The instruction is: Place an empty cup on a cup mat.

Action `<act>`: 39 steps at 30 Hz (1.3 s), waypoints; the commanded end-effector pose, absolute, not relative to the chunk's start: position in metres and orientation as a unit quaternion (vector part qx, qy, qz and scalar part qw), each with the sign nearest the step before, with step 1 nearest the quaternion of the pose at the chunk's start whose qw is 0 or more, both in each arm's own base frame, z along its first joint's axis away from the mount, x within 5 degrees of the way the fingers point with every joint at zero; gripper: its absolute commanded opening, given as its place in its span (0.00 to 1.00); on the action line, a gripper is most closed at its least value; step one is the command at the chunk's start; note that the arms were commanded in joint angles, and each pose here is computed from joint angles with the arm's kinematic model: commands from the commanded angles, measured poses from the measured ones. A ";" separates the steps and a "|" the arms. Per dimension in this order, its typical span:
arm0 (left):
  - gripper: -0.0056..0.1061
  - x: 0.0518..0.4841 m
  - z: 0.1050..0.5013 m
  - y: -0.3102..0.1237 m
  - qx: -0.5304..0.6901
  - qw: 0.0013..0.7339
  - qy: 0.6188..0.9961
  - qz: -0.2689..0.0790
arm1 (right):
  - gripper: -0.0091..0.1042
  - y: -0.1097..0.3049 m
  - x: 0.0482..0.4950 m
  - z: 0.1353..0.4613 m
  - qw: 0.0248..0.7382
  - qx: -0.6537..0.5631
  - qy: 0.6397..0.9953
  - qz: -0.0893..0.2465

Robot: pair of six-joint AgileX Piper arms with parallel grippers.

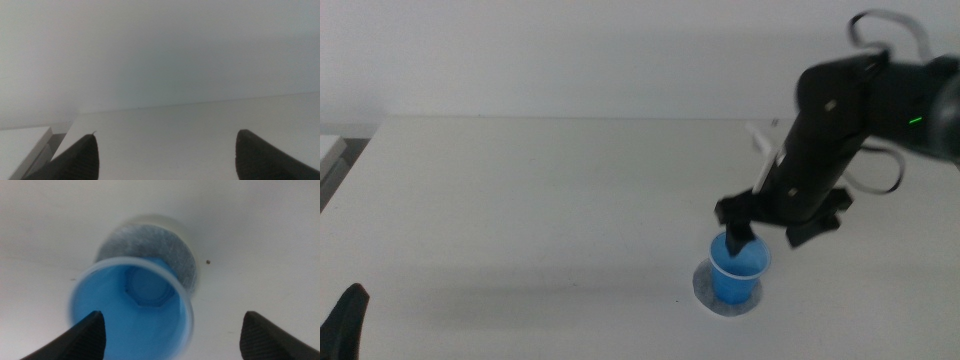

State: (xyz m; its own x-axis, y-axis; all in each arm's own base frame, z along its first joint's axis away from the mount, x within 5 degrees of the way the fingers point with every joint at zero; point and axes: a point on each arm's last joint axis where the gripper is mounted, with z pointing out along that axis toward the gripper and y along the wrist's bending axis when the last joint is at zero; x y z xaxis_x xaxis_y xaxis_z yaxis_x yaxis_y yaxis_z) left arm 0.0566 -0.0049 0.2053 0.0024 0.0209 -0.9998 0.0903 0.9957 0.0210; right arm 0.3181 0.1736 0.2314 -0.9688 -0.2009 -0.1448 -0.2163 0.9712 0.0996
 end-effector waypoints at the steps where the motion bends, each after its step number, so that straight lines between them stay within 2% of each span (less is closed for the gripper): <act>1: 0.89 0.056 0.207 -0.005 0.036 0.712 0.700 -0.029 | 0.77 0.163 0.309 0.264 0.107 -0.122 0.985 0.057; 4: 0.89 0.056 0.207 -0.005 0.036 0.712 0.700 -0.029 | 0.84 0.140 0.295 0.306 0.156 -0.114 0.980 0.043; 8: 0.89 0.056 0.207 -0.005 0.036 0.712 0.700 -0.029 | 0.84 0.100 0.260 0.354 0.205 -0.085 0.975 0.003; 10: 0.89 0.056 0.207 -0.005 0.036 0.712 0.700 -0.029 | 0.84 0.083 0.236 0.370 0.242 -0.056 0.969 -0.002; 12: 0.89 0.056 0.207 -0.005 0.036 0.712 0.700 -0.029 | 0.84 0.072 0.214 0.376 0.282 -0.038 0.959 0.011; 14: 0.89 0.056 0.207 -0.005 0.036 0.712 0.700 -0.029 | 0.84 0.063 0.190 0.373 0.316 -0.031 0.948 0.031; 19: 0.89 0.056 0.207 -0.005 0.036 0.712 0.700 -0.029 | 0.84 0.041 0.144 0.359 0.381 0.005 0.923 0.049; 24: 0.89 0.056 0.207 -0.005 0.036 0.712 0.700 -0.029 | 0.84 0.022 0.111 0.357 0.426 0.034 0.903 0.045; 27: 0.89 0.056 0.207 -0.005 0.036 0.712 0.700 -0.029 | 0.84 0.012 0.091 0.357 0.461 0.049 0.884 0.062; 32: 0.89 0.056 0.207 -0.005 0.036 0.712 0.700 -0.029 | 0.84 0.014 0.074 0.337 0.498 -0.010 0.862 0.096; 36: 0.89 0.056 0.207 -0.005 0.036 0.712 0.700 -0.029 | 0.84 0.015 0.069 0.313 0.507 -0.036 0.856 0.095; 39: 0.89 0.056 0.207 -0.005 0.036 0.712 0.700 -0.029 | 0.84 0.015 0.069 0.297 0.537 -0.035 0.837 0.096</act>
